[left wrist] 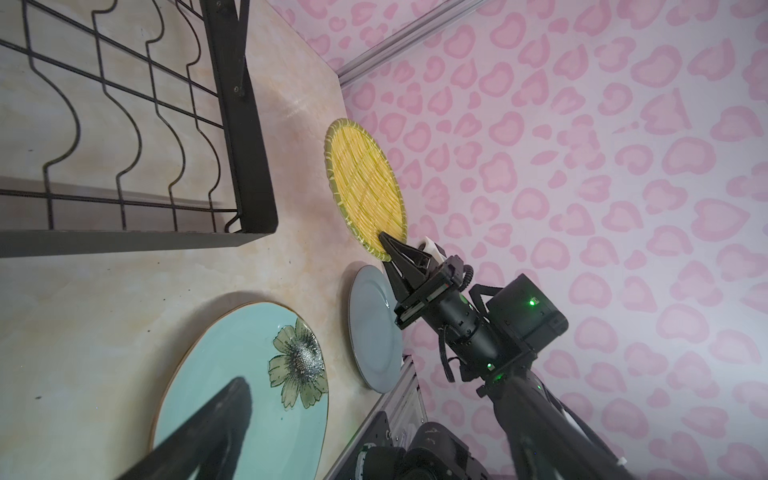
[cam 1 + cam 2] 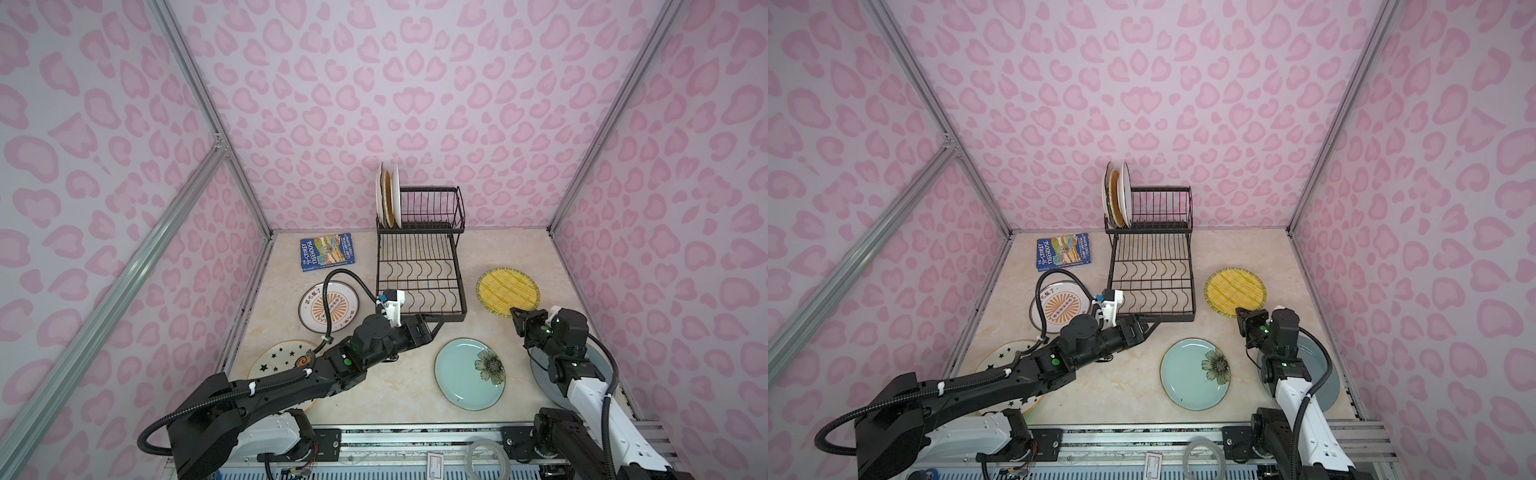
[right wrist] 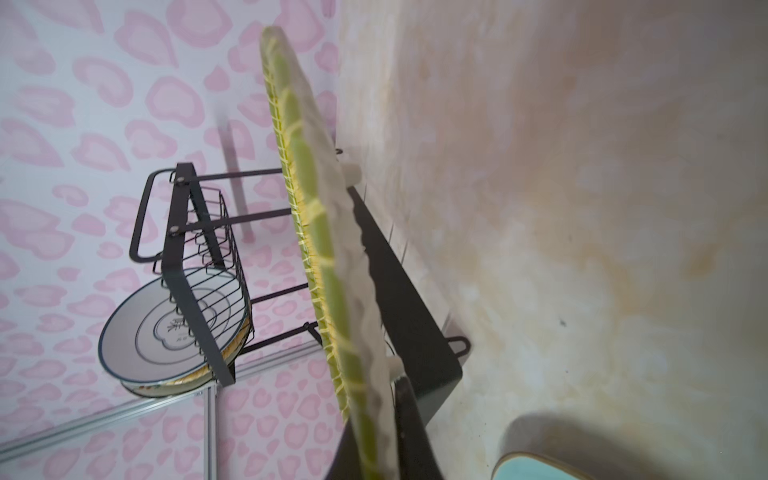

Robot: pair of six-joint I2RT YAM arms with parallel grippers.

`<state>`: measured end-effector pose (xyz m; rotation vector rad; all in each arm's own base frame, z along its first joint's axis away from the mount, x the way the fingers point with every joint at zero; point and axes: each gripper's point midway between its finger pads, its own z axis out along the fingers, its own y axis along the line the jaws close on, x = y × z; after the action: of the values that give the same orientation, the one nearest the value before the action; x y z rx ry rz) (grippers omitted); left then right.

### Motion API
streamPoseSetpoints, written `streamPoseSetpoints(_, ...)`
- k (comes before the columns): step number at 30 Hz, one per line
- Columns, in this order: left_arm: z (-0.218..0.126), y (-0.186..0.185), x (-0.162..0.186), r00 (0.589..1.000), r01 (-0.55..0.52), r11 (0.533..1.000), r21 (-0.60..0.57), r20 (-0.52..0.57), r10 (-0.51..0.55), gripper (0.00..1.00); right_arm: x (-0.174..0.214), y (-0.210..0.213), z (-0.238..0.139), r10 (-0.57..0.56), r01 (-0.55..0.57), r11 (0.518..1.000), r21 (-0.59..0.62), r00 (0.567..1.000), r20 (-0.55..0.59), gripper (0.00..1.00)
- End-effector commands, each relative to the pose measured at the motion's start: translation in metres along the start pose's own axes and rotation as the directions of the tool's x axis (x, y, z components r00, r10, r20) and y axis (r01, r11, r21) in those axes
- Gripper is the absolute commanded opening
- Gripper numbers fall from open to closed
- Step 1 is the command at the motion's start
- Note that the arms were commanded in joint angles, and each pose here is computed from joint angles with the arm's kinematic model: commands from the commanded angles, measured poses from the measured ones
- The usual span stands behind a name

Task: Load the plates into the dish rack
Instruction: 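Lift the mat upright with the right gripper while the left gripper grasps its rim, then pull the green mat away with the left gripper while the right gripper releases and withdraws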

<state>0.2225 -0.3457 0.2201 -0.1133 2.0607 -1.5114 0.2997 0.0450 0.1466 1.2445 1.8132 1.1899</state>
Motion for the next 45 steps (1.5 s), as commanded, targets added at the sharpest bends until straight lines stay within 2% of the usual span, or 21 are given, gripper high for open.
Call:
streamPoseSetpoints(1, 0.014, -0.021, -0.010, 0.998, 0.045, 0.996, 0.076, 0.040, -0.048, 0.92, 0.021, 0.015, -0.001, -0.032, 0.029, 0.999, -0.041, 0.997, -0.073, 0.00)
streamPoseSetpoints(9, 0.058, -0.011, -0.003, 0.984, 0.177, 0.982, 0.064, 0.013, -0.178, 0.79, 0.051, 0.032, -0.006, -0.047, 0.034, 0.996, -0.087, 0.988, -0.146, 0.00)
streamPoseSetpoints(24, 0.112, 0.006, 0.007, 0.967, 0.255, 0.967, 0.029, -0.028, -0.254, 0.61, 0.067, 0.038, -0.019, -0.057, 0.033, 0.992, -0.121, 0.977, -0.204, 0.00)
streamPoseSetpoints(31, 0.122, 0.006, 0.008, 0.959, 0.282, 0.958, 0.040, -0.033, -0.281, 0.43, 0.069, 0.036, -0.026, -0.067, 0.042, 0.992, -0.123, 0.977, -0.204, 0.00)
streamPoseSetpoints(34, 0.125, 0.006, 0.009, 0.953, 0.302, 0.952, 0.047, -0.044, -0.300, 0.29, 0.069, 0.035, -0.028, -0.071, 0.047, 0.991, -0.124, 0.978, -0.198, 0.00)
streamPoseSetpoints(40, 0.126, 0.004, 0.011, 0.939, 0.343, 0.937, 0.070, -0.045, -0.340, 0.17, 0.070, 0.031, -0.027, -0.082, 0.060, 0.992, -0.115, 0.976, -0.201, 0.00)
streamPoseSetpoints(43, 0.125, 0.001, 0.011, 0.937, 0.350, 0.933, 0.082, -0.037, -0.348, 0.05, 0.074, 0.032, -0.027, -0.099, 0.076, 0.990, -0.118, 0.972, -0.211, 0.00)
streamPoseSetpoints(45, 0.121, -0.002, 0.009, 0.936, 0.352, 0.932, 0.091, -0.023, -0.352, 0.03, 0.077, 0.033, -0.027, -0.121, 0.096, 0.988, -0.121, 0.969, -0.218, 0.00)
